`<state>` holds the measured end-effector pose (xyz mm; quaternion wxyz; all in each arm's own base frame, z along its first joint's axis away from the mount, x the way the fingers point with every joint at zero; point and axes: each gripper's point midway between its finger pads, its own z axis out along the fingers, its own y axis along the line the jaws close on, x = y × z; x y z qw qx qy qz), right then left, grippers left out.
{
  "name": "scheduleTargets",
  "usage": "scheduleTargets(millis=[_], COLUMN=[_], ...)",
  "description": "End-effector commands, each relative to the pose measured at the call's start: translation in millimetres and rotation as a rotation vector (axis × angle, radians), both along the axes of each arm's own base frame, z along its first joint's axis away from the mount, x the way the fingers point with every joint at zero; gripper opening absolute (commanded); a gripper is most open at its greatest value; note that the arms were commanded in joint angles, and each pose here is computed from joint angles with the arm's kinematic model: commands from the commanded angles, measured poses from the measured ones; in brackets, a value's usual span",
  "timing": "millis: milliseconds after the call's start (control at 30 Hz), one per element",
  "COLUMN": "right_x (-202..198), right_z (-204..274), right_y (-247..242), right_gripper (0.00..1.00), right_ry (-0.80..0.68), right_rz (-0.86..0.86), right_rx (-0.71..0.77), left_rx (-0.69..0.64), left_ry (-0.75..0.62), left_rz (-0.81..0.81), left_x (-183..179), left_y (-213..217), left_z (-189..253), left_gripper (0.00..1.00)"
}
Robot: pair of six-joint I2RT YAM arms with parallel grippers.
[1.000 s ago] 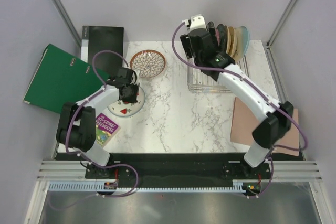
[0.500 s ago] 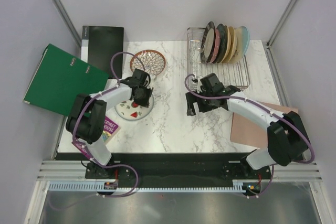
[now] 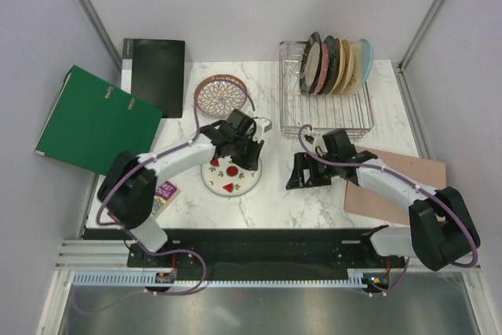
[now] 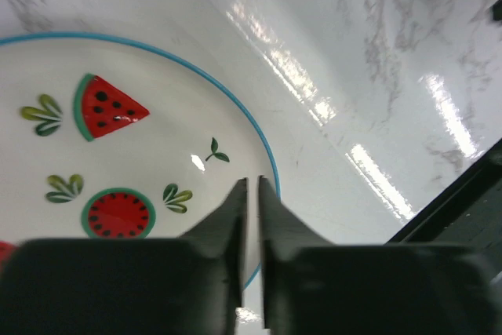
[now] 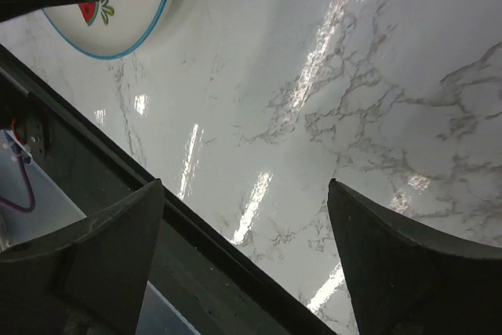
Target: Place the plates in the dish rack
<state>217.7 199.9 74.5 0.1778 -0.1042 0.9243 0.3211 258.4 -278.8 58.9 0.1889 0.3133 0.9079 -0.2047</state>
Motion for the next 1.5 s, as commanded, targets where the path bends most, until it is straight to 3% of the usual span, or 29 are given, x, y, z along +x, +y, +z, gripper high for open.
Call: scheduleTargets(millis=[0, 33, 67, 100, 133, 167, 233, 267, 433, 700, 1000, 1100, 1133, 1200, 1233, 1333, 1467], right_x=[-10.2, -3.6, -1.8, -2.0, 7.4, 11.7, 20.9, 22.6, 34.2, 37.2, 37.6, 36.8, 35.7, 31.3, 30.9, 29.8, 29.9], right_z=[5.0, 9.5, 8.7, 2.0, 6.7, 8.4, 5.5, 5.1, -16.5, -36.7, -70.4, -78.8, -80.7, -83.9, -84.1, -84.0, -79.3], right_y=[20.2, 26.2, 29.1, 30.5, 36.7, 39.4, 46.2, 49.5, 66.3, 85.7, 90.3, 86.5, 86.0, 87.2, 88.6, 94.8, 103.7], right_gripper=[0.90, 0.89, 0.89, 0.89, 0.89, 0.89, 0.88, 0.88, 0.89, 0.87, 0.85, 0.82, 0.82, 0.81, 0.80, 0.80, 0.74], right_ry=[-0.018, -0.045, -0.043, -0.021, -0.037, -0.042, -0.039, -0.018, 0.024, 0.080, 0.147, 0.167, 0.175, 0.189, 0.187, 0.186, 0.177], right_rz=[0.053, 0.049, 0.045, 0.035, 0.010, -0.003, -0.029, -0.053, -0.123, -0.175, -0.291, -0.329, -0.340, -0.353, -0.353, -0.341, -0.318], right_rx=[0.175, 0.211, 0.227, 0.237, 0.277, 0.295, 0.325, 0.339, 0.314, 0.320, 0.217, 0.189, 0.184, 0.173, 0.170, 0.170, 0.187], left_rx=[-0.197, -0.222, -0.195, -0.154, -0.131, -0.093, -0.070, -0.053, -0.075, -0.090, -0.093, -0.109, -0.119, -0.151, -0.164, -0.199, -0.204], left_ry=[-0.273, -0.320, -0.314, -0.333, -0.331, -0.299, -0.225, -0.177, -0.049, 0.050, 0.155, 0.190, 0.204, 0.212, 0.225, 0.251, 0.267], left_rz=[0.109, 0.140, 0.200, 0.297, 0.368, 0.463, 0.487, 0.546, 0.626, 0.636, 0.588, 0.553, 0.538, 0.513, 0.500, 0.459, 0.441], left_x=[33.9, 35.8, 41.7, 51.0, 54.5, 62.4, 60.0, 64.4, 69.0, 71.4, 59.7, 55.4, 52.6, 50.3, 46.0, 36.4, 23.8], left_y=[-1.4, 8.9, 31.1, 52.9, 71.8, 105.0, 130.3, 154.3, 182.3, 177.5, 168.5, 163.2, 160.6, 154.4, 151.5, 141.8, 136.2], left_z=[110.6, 129.9, 123.6, 121.2, 118.4, 102.1, 85.1, 69.1, 35.9, -3.3, -37.9, -45.4, -47.2, -46.5, -47.0, -45.3, -45.7], left_gripper=[0.35, 0.45, 0.64, 0.71, 0.87, 0.90, 0.90, 0.88, 0.84, 0.71, 0.58, 0.49, 0.40, 0.32, 0.22, 0.07, 0.02])
